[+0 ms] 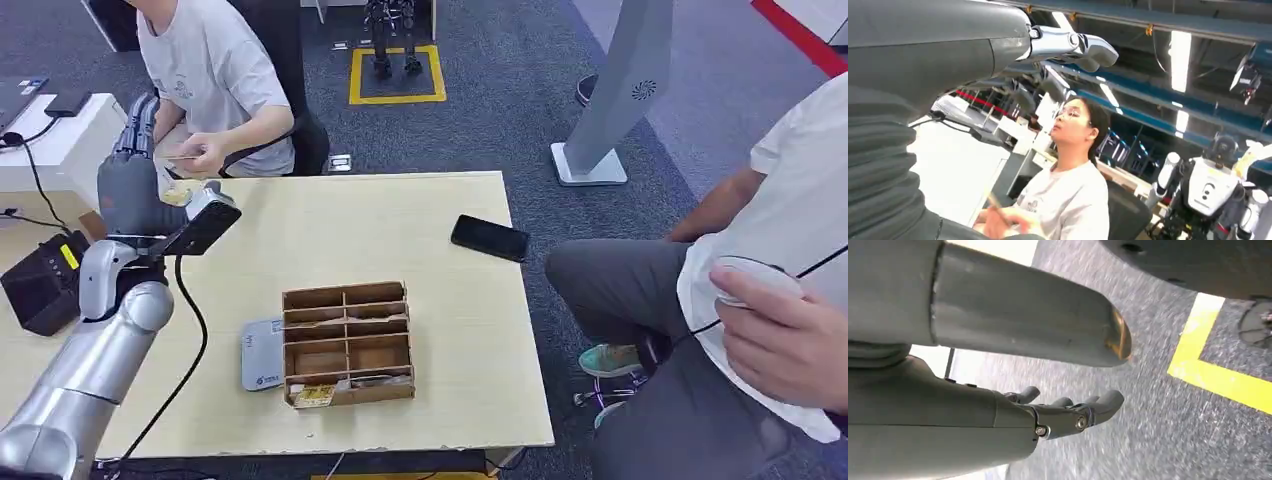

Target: Pass the card to the sensor for recognition and then transmit it.

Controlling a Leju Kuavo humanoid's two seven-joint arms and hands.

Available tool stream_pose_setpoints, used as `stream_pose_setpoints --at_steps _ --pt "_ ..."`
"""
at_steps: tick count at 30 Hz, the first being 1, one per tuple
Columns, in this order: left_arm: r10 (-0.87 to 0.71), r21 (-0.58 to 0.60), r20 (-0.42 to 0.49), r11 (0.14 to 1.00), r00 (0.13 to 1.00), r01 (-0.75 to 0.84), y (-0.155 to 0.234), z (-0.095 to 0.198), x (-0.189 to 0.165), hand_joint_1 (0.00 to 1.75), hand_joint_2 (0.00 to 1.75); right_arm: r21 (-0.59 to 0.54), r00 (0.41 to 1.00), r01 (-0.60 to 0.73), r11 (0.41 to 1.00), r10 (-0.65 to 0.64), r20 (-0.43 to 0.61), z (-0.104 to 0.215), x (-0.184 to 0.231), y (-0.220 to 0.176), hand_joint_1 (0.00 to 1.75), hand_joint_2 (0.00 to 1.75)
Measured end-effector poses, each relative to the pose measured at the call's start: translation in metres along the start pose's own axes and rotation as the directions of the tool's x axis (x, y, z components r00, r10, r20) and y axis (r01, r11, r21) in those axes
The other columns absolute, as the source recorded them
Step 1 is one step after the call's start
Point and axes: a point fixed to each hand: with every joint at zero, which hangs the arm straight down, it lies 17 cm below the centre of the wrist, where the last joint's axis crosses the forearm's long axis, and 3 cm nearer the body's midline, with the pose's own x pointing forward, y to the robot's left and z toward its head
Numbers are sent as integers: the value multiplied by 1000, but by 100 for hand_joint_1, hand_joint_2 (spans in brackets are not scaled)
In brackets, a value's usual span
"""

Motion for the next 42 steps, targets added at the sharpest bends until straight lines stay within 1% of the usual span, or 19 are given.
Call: stream_pose_setpoints --at_steps 5,8,11,16,20,24,26,28,31,34,38,42 --pt "57 -46 26 997 998 -56 6 6 8 0 175 -10 1000 8 1000 -8 -11 4 -2 4 0 0" --pt "128 -86 41 989 991 -124 10 14 13 0 175 4 999 27 1000 -28 43 6 6 7 0 0" --pt "268 -192 38 947 963 -256 8 29 21 0 175 42 992 78 996 -81 92 8 15 12 0 0" --pt "316 -249 72 924 946 -290 17 42 30 0 175 55 991 77 996 -83 108 9 16 13 0 0" --pt "393 -301 120 889 912 -344 18 55 57 0 175 91 995 66 994 -72 69 10 10 21 0 0" --pt "397 -311 191 892 898 -328 24 63 80 0 175 138 998 15 990 -23 61 13 4 31 0 0" --pt "390 -312 219 896 894 -314 25 68 88 0 175 128 998 22 991 -29 52 12 3 29 0 0" --pt "359 -321 253 907 898 -272 25 76 93 0 175 110 999 22 994 -27 47 11 1 25 0 0" --pt "290 -343 340 924 894 -170 18 92 105 0 175 112 999 31 993 -35 37 11 0 26 0 0" --pt "290 -367 388 919 875 -142 9 110 120 0 175 129 999 40 991 -44 29 12 -1 29 0 0" --pt "305 -388 415 912 857 -136 0 125 134 0 175 144 998 53 988 -57 22 12 -1 31 0 0" --pt "305 -388 415 912 857 -136 0 125 134 0 175 144 998 53 988 -57 22 12 -1 31 0 0"
